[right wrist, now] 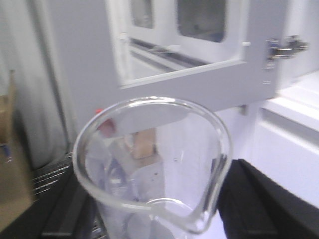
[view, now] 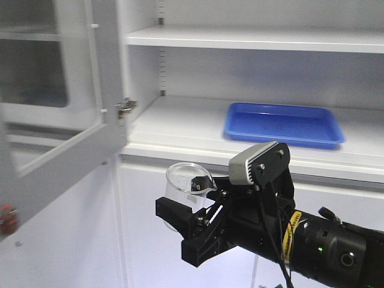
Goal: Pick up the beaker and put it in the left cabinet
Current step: 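Lower the held beaker onto the blue tray on the cabinet shelf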
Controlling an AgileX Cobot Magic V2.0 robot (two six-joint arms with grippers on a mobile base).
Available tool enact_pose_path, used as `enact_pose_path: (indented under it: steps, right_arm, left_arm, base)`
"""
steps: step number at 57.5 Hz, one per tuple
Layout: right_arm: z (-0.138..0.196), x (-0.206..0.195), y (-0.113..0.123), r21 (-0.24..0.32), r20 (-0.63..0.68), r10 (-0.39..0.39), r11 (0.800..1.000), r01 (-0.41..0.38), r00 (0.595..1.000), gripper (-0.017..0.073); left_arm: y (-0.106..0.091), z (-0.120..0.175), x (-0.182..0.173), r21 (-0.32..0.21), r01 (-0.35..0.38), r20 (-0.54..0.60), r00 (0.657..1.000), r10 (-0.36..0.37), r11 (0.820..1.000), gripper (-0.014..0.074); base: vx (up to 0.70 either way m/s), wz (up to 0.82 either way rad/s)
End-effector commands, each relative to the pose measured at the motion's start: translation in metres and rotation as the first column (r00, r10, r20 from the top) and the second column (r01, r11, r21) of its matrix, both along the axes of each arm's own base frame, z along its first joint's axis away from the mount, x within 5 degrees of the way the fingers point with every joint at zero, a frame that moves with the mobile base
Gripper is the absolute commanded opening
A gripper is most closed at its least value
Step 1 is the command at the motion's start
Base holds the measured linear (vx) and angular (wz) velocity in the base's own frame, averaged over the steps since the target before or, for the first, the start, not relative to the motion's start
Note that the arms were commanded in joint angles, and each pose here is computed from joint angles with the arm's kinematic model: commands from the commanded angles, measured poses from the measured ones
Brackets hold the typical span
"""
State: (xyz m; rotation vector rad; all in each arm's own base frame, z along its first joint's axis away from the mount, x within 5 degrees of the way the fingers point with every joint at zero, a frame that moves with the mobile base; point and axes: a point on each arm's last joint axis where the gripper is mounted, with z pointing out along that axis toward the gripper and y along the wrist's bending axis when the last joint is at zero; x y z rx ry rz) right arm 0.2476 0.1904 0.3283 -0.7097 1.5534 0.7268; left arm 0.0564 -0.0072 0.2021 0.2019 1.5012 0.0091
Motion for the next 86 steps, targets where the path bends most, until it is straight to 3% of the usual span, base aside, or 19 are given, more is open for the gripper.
enact_pose_path:
  steps: [1,29,86]
  right_arm:
    - [0.0246,-0.0063,-0.0014,0.083,0.071,0.031,0.996,-0.036,0.997,0.0028]
    - [0.0246,-0.0063,-0.0014,0.082,0.071,0.030,0.996,-0.036,0.997,0.0028]
    - [0.0248,-0.0064,-0.0013,0.084,0.072,0.032,0.996,-0.038,0.997,0.0028]
  left_arm:
    - [-0.0002,0.0033,-0.0015,-0.016,0.005,0.085,0.996,-0.004,1.000,0.0001]
    - [-0.0002,0.0033,-0.0015,-0.016,0.005,0.085,0.996,-0.004,1.000,0.0001]
    - [-0.0002,0.0033,-0.0015,-0.016,0.005,0.085,0.996,-0.004,1.000,0.0001]
  base:
    - [0.20,-0.61]
    - [0.23,-0.39]
    - [0.27,-0.07]
